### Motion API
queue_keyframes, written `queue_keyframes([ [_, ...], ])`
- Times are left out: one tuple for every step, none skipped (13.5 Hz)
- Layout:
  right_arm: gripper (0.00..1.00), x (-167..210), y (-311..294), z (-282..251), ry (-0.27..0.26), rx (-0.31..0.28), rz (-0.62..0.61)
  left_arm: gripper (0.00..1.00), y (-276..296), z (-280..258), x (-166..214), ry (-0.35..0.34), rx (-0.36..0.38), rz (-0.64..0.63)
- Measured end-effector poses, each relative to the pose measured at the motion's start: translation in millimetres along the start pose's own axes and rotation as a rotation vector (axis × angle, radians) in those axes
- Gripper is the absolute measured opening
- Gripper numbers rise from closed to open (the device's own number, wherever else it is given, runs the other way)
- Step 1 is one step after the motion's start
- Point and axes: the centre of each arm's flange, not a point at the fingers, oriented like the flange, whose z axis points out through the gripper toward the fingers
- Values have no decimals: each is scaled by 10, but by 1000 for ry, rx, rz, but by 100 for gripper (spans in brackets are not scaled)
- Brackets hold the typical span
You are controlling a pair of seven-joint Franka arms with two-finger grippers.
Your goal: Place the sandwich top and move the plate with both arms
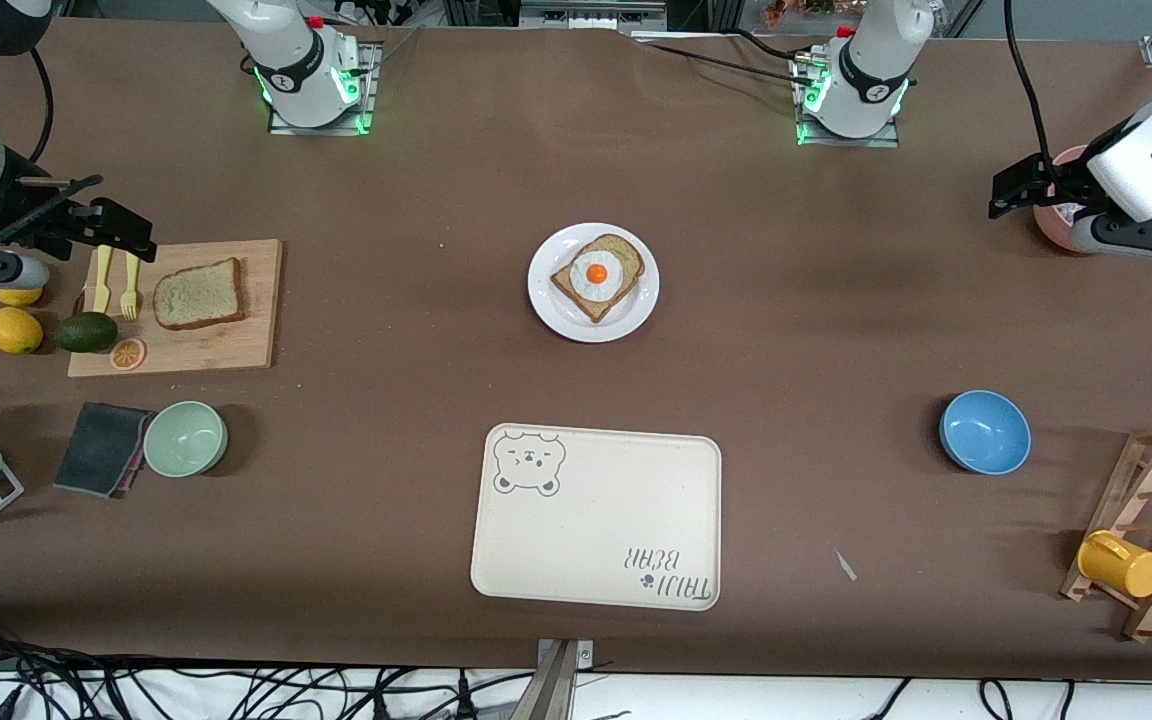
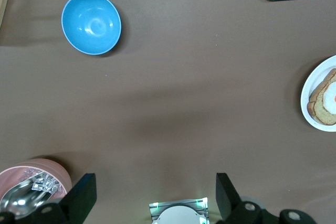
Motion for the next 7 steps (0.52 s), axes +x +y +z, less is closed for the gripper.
queue_keyframes([
  [100, 0, 0, 2, -1, 0, 1, 100, 0, 0, 0, 0, 0, 0],
  [100, -1, 0, 9, -2, 0, 2, 100, 0, 0, 0, 0, 0, 0],
  [100, -1, 0, 13, -3, 0, 2, 100, 0, 0, 0, 0, 0, 0],
  [100, -1, 0, 14, -3, 0, 2, 100, 0, 0, 0, 0, 0, 0],
  [100, -1, 0, 14, -3, 0, 2, 100, 0, 0, 0, 0, 0, 0],
  [100, -1, 0, 14, -3, 0, 2, 100, 0, 0, 0, 0, 0, 0],
  [100, -1, 0, 14, -3, 0, 2, 100, 0, 0, 0, 0, 0, 0],
])
